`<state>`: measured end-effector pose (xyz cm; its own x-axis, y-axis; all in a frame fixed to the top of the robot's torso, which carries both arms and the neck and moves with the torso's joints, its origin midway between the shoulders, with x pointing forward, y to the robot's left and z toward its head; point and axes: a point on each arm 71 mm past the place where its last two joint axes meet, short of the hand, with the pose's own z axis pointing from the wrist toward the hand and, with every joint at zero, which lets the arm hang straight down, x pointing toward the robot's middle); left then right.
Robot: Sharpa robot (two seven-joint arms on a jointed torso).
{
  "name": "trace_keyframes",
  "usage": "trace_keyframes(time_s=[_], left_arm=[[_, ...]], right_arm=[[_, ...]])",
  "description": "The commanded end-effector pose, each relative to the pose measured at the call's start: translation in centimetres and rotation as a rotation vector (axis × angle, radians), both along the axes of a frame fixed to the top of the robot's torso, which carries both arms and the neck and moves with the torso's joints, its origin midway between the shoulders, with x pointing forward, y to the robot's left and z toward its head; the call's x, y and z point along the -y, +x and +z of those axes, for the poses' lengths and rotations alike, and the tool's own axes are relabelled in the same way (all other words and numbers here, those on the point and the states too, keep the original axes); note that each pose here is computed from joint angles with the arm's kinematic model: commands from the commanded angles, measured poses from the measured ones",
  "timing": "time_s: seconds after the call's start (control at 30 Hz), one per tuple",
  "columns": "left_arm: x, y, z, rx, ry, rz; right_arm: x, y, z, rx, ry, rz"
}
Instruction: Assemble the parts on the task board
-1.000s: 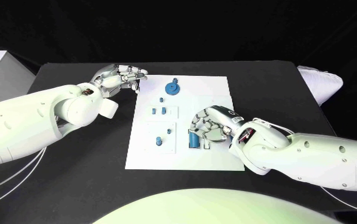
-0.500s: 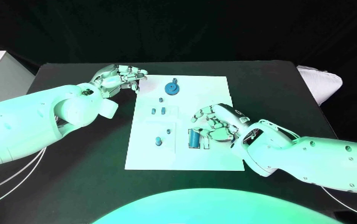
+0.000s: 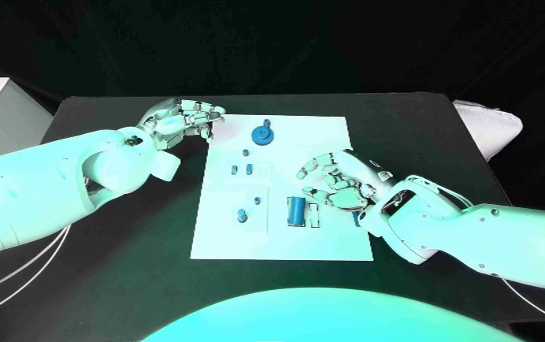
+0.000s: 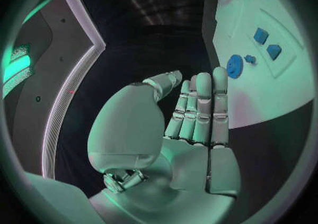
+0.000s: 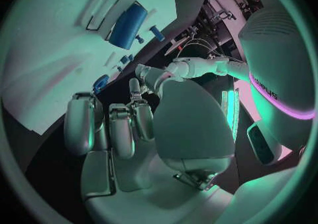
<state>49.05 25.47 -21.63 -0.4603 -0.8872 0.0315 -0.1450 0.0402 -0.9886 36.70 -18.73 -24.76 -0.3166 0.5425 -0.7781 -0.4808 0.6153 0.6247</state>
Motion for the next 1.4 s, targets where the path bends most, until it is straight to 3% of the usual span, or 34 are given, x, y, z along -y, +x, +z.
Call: trace_keyframes(time_s=[0.03,0.23,0.43,0.5,0.57,0.73,0.83,1.1,1.4], left_arm=[[0.2,-0.05,0.04,-0.001,-0.01,-0.017],[0.2,-0.04,0.02,-0.001,-0.01,-0.018],[0.2,-0.03,0.01,-0.002,-0.009,-0.018],[0.2,-0.03,-0.01,-0.003,-0.009,-0.018],[0.3,-0.05,-0.02,-0.005,-0.008,-0.018],[0.3,-0.04,-0.07,-0.007,-0.007,-0.018],[0.4,-0.03,-0.11,-0.009,-0.007,-0.021],[0.6,-0.04,-0.24,-0.014,-0.007,-0.028],[0.8,-0.07,-0.28,-0.017,-0.007,-0.034]], right_arm=[[-0.7,-0.5,-0.1,-0.027,-0.072,0.136],[-1.0,-0.8,0.1,0.001,-0.178,0.203],[0.0,-0.5,0.4,-0.01,-0.189,0.056],[0.6,-0.3,0.3,-0.057,-0.187,-0.019],[1.4,-0.3,0.0,-0.151,-0.184,-0.116],[2.2,-0.5,-0.8,-0.326,-0.192,-0.254],[2.2,-0.8,-1.2,-0.399,-0.194,-0.31],[1.2,-1.1,-1.9,-0.511,-0.205,-0.385],[-0.5,-1.1,-2.6,-0.598,-0.225,-0.395]])
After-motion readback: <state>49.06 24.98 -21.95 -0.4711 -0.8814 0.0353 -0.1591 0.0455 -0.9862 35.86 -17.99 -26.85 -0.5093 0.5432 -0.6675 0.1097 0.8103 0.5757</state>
